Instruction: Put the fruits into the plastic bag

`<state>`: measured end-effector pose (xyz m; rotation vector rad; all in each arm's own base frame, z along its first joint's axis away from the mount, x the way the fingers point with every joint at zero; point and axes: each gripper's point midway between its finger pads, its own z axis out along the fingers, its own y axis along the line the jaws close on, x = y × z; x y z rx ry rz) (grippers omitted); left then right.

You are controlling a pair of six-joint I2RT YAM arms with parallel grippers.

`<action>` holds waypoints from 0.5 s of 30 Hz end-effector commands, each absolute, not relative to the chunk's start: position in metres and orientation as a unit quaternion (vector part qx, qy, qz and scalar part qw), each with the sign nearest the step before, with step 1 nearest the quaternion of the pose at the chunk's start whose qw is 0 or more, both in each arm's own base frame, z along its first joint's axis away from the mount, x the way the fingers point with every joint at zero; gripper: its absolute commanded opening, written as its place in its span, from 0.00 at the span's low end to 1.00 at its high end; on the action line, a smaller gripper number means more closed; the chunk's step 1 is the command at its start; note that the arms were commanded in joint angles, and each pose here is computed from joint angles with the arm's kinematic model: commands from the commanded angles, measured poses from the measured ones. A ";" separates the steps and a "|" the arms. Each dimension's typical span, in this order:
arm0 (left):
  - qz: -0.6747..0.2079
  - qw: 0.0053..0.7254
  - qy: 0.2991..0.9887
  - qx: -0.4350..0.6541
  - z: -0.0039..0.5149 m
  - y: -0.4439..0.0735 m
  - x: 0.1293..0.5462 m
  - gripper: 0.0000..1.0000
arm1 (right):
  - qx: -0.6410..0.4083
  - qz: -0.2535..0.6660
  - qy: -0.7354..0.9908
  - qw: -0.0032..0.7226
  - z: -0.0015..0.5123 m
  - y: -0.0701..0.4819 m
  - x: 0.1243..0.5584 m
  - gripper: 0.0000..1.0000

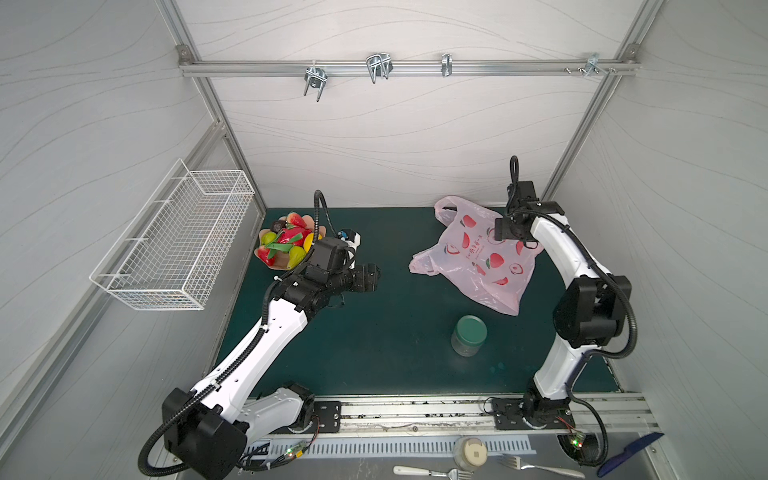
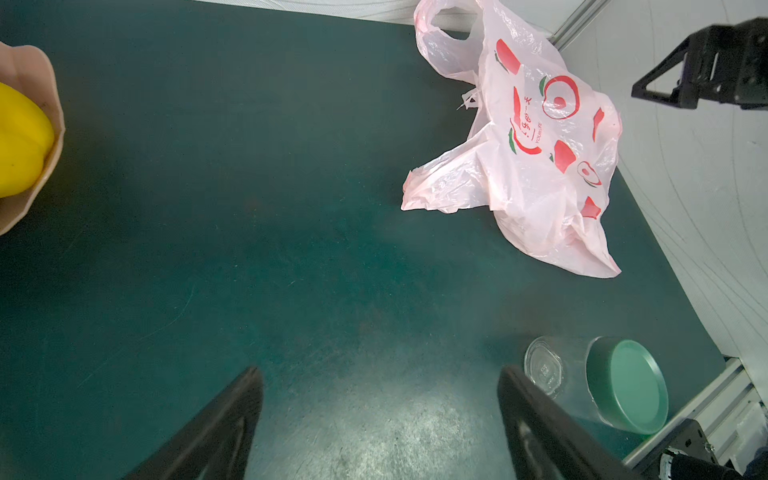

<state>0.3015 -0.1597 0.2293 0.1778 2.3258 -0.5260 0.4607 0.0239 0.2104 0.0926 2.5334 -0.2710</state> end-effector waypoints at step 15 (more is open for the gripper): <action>-0.193 0.385 0.901 0.051 0.241 -0.154 0.306 0.90 | -0.062 -0.021 0.957 0.281 0.195 0.227 0.465 0.99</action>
